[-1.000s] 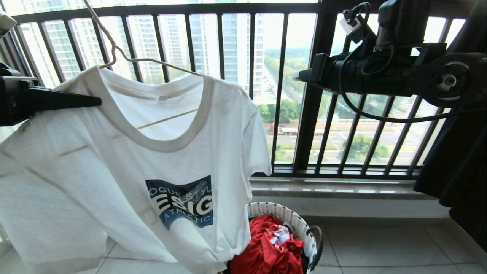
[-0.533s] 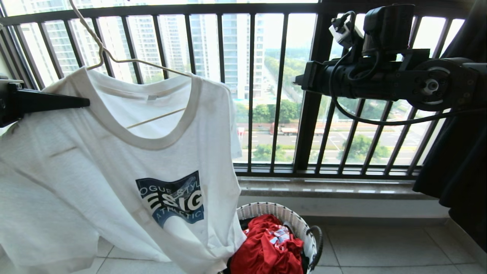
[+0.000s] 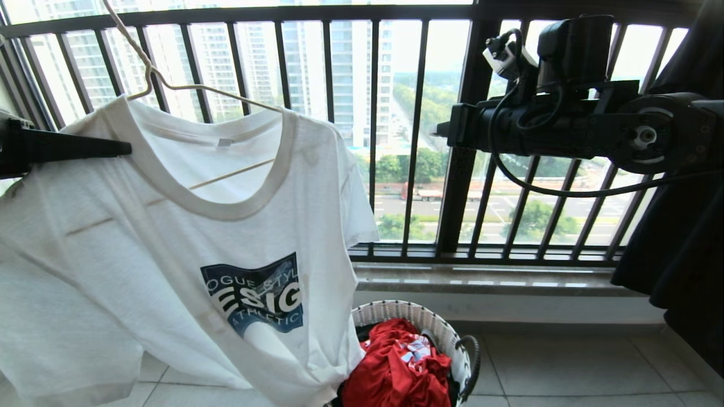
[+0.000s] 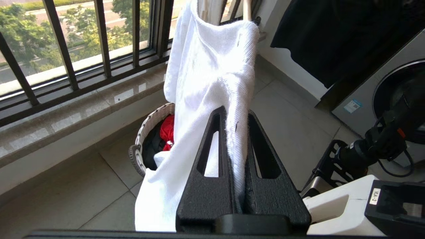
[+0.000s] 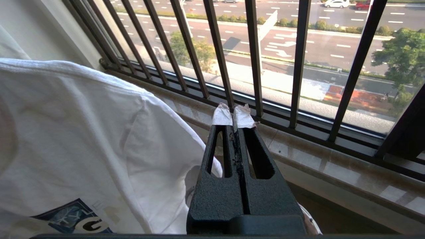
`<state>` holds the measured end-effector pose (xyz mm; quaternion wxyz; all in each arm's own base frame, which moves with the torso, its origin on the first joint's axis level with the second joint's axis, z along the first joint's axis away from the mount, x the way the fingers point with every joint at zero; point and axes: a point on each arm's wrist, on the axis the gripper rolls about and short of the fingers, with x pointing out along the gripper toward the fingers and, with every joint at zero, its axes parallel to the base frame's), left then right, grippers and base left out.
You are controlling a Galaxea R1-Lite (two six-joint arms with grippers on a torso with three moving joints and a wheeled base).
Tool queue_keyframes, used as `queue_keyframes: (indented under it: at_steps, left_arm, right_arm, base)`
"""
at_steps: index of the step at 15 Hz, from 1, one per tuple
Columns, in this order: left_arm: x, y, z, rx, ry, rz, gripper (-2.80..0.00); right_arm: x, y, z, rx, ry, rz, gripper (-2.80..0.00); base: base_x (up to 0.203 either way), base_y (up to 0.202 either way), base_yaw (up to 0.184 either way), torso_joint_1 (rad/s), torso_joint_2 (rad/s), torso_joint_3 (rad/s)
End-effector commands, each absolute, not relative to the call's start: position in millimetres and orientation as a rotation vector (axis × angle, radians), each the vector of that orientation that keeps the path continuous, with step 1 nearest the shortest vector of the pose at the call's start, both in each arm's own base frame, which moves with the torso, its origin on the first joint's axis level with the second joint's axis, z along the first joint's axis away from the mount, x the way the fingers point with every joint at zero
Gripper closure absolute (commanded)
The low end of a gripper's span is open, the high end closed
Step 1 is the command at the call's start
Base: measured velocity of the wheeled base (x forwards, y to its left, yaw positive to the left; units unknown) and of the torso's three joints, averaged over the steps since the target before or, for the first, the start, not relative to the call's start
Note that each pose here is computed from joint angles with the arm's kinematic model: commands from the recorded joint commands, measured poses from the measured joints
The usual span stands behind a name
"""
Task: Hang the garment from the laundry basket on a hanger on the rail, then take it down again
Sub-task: Hang the clothes rack on the clothesline
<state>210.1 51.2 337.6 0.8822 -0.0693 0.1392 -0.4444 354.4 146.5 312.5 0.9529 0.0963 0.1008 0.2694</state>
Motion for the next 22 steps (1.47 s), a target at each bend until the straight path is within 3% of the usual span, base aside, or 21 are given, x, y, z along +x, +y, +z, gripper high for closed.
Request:
queue_keyframes:
  at_steps: [1,5,10,22]
  left_arm:
    - [200,47,345,-0.186,0.297,-0.922,0.0]
    - [193,47,357,-0.21,0.269,-0.875,0.0]
    - [199,38,365,-0.189,0.261,-0.622,0.0]
    - [206,30,359,-0.202,0.245,-0.65,0.0]
  right_arm:
    - [336,138,321,0.193,0.195,0.54,0.0]
    - [307,125,312,0.155,0.235,0.429,0.0]
    - [259,107,305,0.107,0.245,0.247,0.0]
    - [220,93,310,0.014,0.278,0.212,0.0]
  base:
    - [0.0,0.0,0.0,0.0,0.0,0.0]
    - [0.0,0.0,0.0,0.0,0.0,0.0]
    - [0.0,0.0,0.0,0.0,0.0,0.0]
    - [0.0,0.0,0.0,0.0,-0.01,-0.011]
